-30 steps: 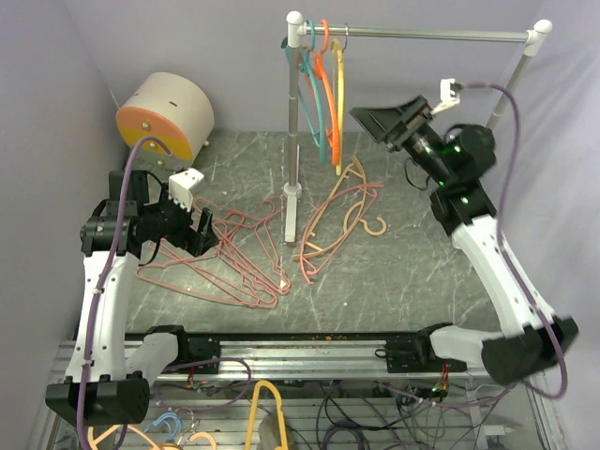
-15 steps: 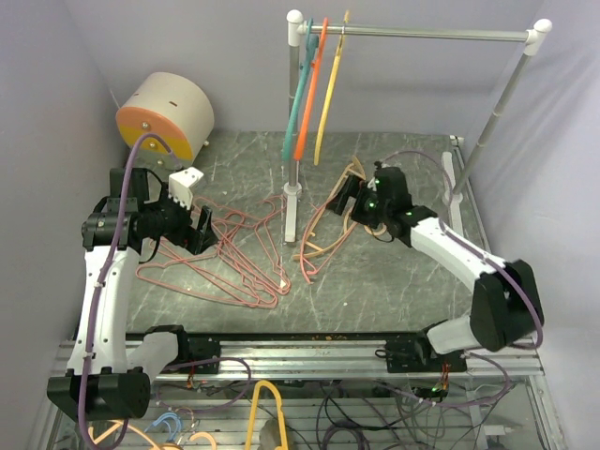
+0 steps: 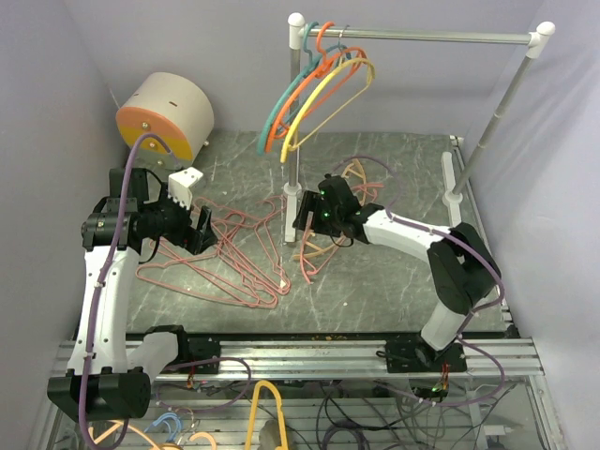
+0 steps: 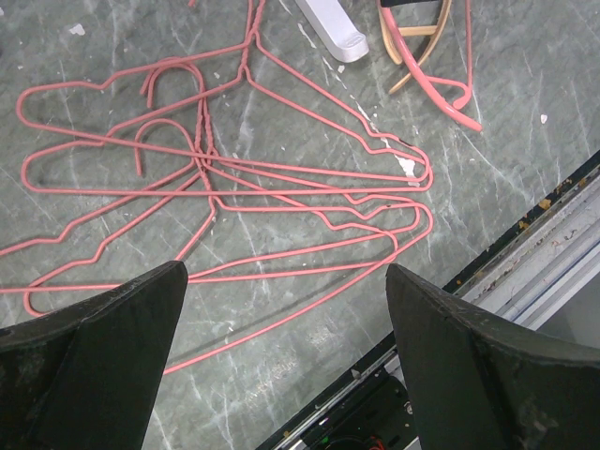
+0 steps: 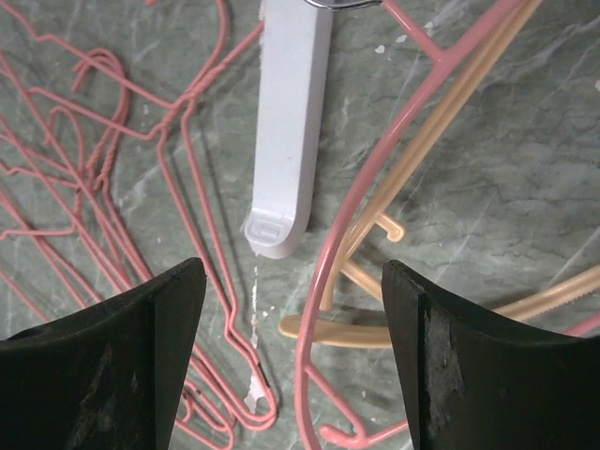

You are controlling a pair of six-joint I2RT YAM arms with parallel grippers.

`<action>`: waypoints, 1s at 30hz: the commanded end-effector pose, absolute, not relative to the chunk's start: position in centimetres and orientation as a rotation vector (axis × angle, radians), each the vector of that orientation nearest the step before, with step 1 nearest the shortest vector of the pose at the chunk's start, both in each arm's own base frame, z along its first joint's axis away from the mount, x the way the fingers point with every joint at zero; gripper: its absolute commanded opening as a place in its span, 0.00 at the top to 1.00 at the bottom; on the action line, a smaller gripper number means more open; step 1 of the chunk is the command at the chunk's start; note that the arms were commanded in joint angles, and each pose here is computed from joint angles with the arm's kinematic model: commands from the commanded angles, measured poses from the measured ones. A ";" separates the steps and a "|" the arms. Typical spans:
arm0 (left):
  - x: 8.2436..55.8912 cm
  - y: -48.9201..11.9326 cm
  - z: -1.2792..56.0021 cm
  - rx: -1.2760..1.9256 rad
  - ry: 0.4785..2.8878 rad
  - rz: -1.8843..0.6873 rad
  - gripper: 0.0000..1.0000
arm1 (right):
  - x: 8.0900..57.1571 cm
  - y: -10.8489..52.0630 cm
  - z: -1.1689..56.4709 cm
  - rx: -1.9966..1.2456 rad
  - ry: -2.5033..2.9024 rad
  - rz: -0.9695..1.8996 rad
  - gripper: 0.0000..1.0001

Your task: Organize the hangers

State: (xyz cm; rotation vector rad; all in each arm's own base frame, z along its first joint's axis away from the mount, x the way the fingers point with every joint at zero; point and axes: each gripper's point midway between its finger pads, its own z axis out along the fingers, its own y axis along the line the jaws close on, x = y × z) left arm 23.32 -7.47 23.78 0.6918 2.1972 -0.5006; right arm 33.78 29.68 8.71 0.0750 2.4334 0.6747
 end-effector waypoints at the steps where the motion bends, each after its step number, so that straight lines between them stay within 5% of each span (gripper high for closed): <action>1: 23.5 -7.4 24.1 0.692 2.170 -0.493 0.01 | 35.2 29.6 8.1 0.110 2.413 0.565 0.24; 16: 23.6 -7.4 24.1 0.687 2.173 -0.490 0.02 | 36.1 29.6 5.4 0.092 2.429 0.458 0.41; 23: 23.6 -7.4 24.0 0.687 2.170 -0.493 0.01 | 36.9 29.5 5.4 0.086 2.416 0.420 0.57; 30: 23.7 -7.4 24.1 0.683 2.169 -0.489 0.01 | 37.1 29.4 4.5 0.086 2.433 0.389 0.59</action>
